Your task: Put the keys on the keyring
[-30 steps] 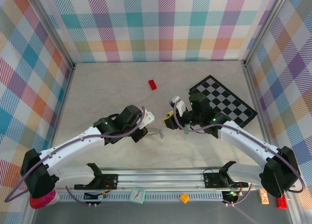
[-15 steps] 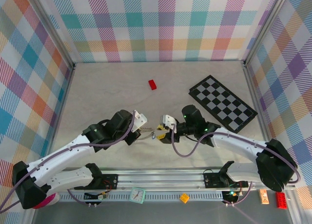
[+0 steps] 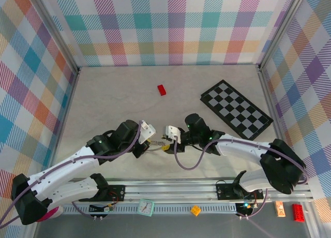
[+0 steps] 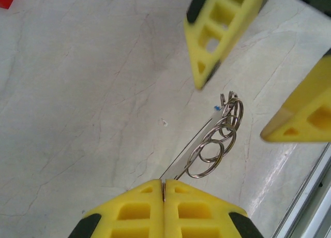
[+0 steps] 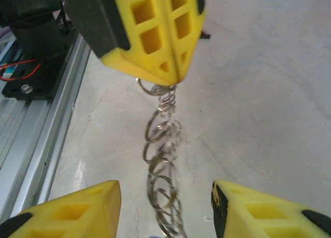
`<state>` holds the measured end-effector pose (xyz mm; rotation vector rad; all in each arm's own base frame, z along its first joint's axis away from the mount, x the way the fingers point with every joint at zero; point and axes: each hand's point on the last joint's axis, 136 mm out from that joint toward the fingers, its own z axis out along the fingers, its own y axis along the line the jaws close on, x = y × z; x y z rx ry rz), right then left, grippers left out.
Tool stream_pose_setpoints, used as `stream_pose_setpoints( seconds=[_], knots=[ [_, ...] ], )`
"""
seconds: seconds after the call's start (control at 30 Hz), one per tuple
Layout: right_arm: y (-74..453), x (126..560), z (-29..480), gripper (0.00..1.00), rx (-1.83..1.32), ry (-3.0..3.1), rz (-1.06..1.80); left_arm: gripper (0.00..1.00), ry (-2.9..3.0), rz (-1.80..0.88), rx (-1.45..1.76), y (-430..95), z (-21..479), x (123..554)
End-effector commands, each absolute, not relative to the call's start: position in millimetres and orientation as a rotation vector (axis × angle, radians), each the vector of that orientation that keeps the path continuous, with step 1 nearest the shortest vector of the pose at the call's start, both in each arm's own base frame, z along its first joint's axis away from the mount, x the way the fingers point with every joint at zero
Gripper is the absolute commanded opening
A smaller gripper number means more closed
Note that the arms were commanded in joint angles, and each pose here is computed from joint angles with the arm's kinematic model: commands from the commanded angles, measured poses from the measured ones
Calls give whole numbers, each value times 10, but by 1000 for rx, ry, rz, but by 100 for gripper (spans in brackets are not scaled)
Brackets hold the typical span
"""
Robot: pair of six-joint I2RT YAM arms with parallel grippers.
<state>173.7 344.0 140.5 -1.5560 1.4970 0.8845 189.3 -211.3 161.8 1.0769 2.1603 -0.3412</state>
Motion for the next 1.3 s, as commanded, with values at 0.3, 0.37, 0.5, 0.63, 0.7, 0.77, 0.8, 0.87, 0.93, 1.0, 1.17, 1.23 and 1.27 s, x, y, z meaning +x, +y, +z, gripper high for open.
stream_pose_setpoints(
  seconds=[0.3, 0.37, 0.5, 0.63, 0.7, 0.77, 0.8, 0.87, 0.93, 1.0, 1.17, 1.23, 1.27],
  knots=[
    [3645, 1232, 1482, 41, -1690, 1396, 1051, 0, 2137, -373, 903, -2081, 1668, 1958],
    [3681, 1167, 1472, 41, -1705, 1386, 1042, 0, 2138, -362, 890, -2065, 1671, 1975],
    [3751, 1109, 1443, 42, -1715, 1380, 1013, 0, 2123, -382, 872, -2087, 1690, 1983],
    [3795, 1224, 1419, 45, -1660, 1418, 954, 0, 2074, -474, 880, -2190, 1708, 1936],
    [3791, 1295, 1390, 46, -1634, 1434, 909, 0, 2027, -529, 894, -2247, 1736, 1893],
    [3772, 1341, 1371, 46, -1626, 1445, 875, 0, 1972, -566, 902, -2284, 1782, 1869],
    [3768, 1360, 1375, 46, -1619, 1451, 860, 0, 1962, -565, 906, -2278, 1781, 1863],
    [3743, 1457, 1373, 47, -1584, 1490, 805, 0, 1945, -556, 922, -2259, 1776, 1845],
    [3728, 1483, 1370, 48, -1580, 1499, 780, 0, 1925, -569, 931, -2261, 1778, 1819],
    [3735, 1444, 1375, 48, -1596, 1495, 806, 0, 1902, -594, 932, -2275, 1789, 1793],
    [3817, 1322, 1417, 49, -1594, 1485, 931, 0, 1878, -622, 912, -2294, 1794, 1787],
    [3845, 1293, 1435, 49, -1590, 1474, 960, 0, 1873, -636, 898, -2304, 1790, 1792],
    [3854, 1274, 1434, 49, -1593, 1471, 973, 0, 1862, -650, 892, -2319, 1797, 1790]
  ],
)
